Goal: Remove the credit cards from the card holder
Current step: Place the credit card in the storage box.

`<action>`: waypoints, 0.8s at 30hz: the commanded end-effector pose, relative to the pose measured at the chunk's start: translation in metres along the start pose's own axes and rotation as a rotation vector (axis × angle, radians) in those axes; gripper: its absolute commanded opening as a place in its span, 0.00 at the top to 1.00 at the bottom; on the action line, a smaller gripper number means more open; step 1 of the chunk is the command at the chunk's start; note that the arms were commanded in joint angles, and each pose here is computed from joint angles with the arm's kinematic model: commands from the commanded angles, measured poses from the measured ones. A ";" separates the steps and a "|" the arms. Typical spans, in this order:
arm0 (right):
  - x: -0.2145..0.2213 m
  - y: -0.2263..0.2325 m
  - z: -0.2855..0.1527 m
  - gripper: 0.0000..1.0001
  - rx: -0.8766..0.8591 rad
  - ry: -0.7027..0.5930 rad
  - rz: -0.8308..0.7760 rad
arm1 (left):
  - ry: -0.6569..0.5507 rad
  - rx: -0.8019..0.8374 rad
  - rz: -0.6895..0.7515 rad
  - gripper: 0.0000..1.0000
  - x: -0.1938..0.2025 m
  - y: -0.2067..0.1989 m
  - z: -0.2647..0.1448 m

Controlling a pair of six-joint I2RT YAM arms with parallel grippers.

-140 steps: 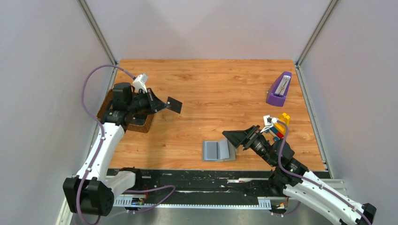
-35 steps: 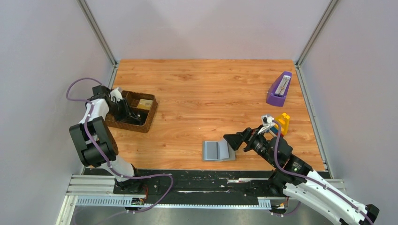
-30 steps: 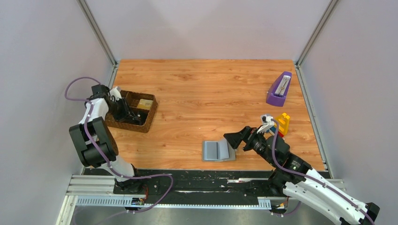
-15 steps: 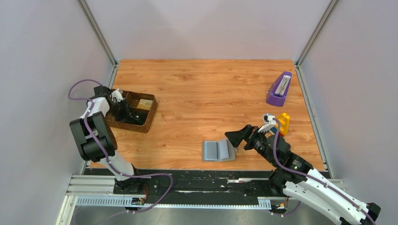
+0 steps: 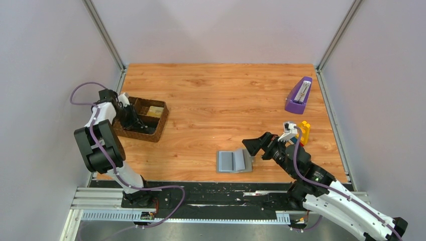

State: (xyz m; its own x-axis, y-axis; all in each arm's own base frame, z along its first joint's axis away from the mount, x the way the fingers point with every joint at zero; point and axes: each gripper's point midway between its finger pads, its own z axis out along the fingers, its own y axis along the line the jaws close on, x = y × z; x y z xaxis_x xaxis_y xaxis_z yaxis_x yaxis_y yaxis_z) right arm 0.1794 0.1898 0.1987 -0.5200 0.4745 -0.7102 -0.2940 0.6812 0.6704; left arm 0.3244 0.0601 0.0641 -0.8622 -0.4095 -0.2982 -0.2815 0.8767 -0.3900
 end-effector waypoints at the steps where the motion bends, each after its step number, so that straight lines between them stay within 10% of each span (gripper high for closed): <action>1: -0.015 -0.003 -0.002 0.00 0.072 -0.041 0.075 | -0.110 -0.001 0.027 0.67 -0.029 -0.011 -0.029; 7: -0.002 -0.018 -0.002 0.00 0.187 0.041 0.063 | -0.231 0.007 0.063 0.39 -0.044 -0.029 -0.067; 10: 0.008 -0.026 0.000 0.00 0.233 0.088 0.043 | -0.271 0.032 0.098 0.03 -0.044 -0.044 -0.083; 24: 0.055 -0.025 0.011 0.23 0.289 0.318 0.109 | -0.304 0.289 0.383 0.00 0.008 -0.170 -0.120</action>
State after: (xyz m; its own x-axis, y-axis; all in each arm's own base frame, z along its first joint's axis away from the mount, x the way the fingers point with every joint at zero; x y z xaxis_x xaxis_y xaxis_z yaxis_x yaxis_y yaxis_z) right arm 0.1717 0.1839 0.1261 -0.7188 0.3879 -0.5769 -0.0100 0.8240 0.5665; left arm 0.3283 -0.0249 0.2012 -0.7405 -0.2211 -0.6347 0.0640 0.9169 -0.3940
